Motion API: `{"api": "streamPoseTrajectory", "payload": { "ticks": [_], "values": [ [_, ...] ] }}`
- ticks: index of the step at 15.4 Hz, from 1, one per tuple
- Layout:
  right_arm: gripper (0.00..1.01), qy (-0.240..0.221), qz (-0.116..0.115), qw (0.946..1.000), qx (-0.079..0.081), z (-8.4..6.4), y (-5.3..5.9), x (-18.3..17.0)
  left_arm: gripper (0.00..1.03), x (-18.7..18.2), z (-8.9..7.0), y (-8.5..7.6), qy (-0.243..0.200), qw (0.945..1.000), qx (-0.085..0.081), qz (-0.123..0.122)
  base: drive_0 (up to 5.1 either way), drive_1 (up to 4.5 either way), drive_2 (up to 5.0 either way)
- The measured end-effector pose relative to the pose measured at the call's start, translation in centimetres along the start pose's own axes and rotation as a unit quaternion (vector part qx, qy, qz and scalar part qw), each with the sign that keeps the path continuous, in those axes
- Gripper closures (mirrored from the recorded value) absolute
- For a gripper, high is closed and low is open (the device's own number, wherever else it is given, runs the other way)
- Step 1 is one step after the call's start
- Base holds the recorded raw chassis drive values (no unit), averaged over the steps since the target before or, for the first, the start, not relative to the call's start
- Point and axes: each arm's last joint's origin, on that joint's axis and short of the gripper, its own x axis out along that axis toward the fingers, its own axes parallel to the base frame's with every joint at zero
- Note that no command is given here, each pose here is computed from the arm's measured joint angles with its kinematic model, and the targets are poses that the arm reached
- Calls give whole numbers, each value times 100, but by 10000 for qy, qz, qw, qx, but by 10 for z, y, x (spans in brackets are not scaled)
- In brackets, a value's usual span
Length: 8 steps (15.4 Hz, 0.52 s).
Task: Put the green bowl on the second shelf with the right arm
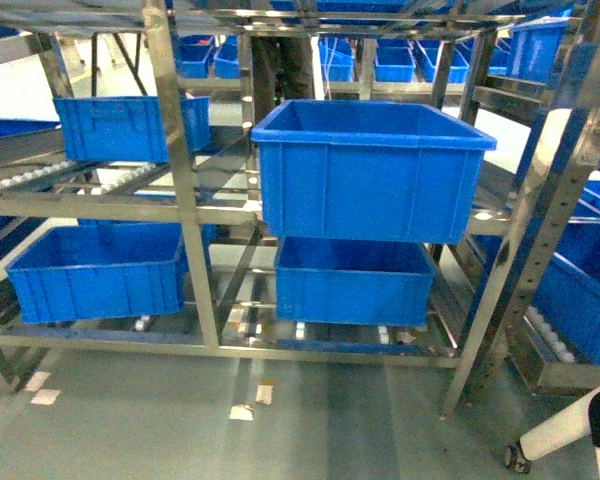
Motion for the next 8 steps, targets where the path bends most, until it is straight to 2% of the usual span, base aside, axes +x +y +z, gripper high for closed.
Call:
{"api": "streamPoseTrajectory", "payload": {
  "ticks": [8],
  "values": [
    [99,-39,47,10000,-16,1,1,0,5,0,0,0,19,10000,-2,17,-502,244,244]
  ]
}}
